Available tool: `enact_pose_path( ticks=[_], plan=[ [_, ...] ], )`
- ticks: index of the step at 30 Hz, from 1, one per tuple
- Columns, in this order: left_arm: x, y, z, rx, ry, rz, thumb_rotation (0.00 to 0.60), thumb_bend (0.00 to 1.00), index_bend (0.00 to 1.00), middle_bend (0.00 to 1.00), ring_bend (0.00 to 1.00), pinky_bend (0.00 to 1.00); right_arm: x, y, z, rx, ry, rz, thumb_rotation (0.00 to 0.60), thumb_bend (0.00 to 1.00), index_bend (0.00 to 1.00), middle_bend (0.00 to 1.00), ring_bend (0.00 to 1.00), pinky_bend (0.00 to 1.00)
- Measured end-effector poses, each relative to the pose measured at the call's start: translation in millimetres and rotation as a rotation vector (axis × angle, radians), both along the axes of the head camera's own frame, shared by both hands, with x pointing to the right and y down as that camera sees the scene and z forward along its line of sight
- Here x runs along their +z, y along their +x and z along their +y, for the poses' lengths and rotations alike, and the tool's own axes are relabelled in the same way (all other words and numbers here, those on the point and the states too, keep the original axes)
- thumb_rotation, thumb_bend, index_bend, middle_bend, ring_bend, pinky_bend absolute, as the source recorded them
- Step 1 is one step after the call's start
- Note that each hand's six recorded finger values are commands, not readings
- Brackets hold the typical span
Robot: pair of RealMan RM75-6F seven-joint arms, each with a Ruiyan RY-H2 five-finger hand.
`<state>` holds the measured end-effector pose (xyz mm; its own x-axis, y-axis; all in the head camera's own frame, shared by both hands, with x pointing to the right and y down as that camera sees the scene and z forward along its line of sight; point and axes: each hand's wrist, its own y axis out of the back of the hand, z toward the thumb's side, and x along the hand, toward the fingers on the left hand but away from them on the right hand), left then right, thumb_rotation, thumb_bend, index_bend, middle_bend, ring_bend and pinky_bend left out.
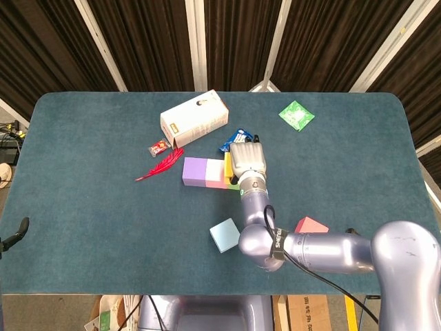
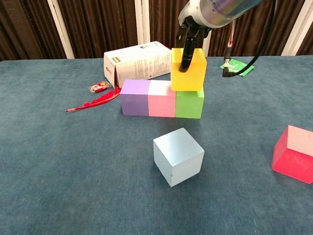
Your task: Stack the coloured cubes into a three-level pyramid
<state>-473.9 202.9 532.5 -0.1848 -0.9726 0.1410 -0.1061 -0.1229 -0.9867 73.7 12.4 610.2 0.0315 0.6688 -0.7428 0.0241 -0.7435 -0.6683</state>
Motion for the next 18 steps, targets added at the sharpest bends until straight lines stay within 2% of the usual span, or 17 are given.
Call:
enact_pose_path(
  ticks=[18],
  plan=[
    [0.6, -5.8, -3.2, -0.03, 0.009, -0.005, 0.6, 0.35, 0.05, 0.02, 0.0, 0.0, 17.0, -19.7, -7.3, 0.021, -0.018, 0.014, 0.6, 0.27, 0.39, 0.36, 0.13, 0.0]
  ],
)
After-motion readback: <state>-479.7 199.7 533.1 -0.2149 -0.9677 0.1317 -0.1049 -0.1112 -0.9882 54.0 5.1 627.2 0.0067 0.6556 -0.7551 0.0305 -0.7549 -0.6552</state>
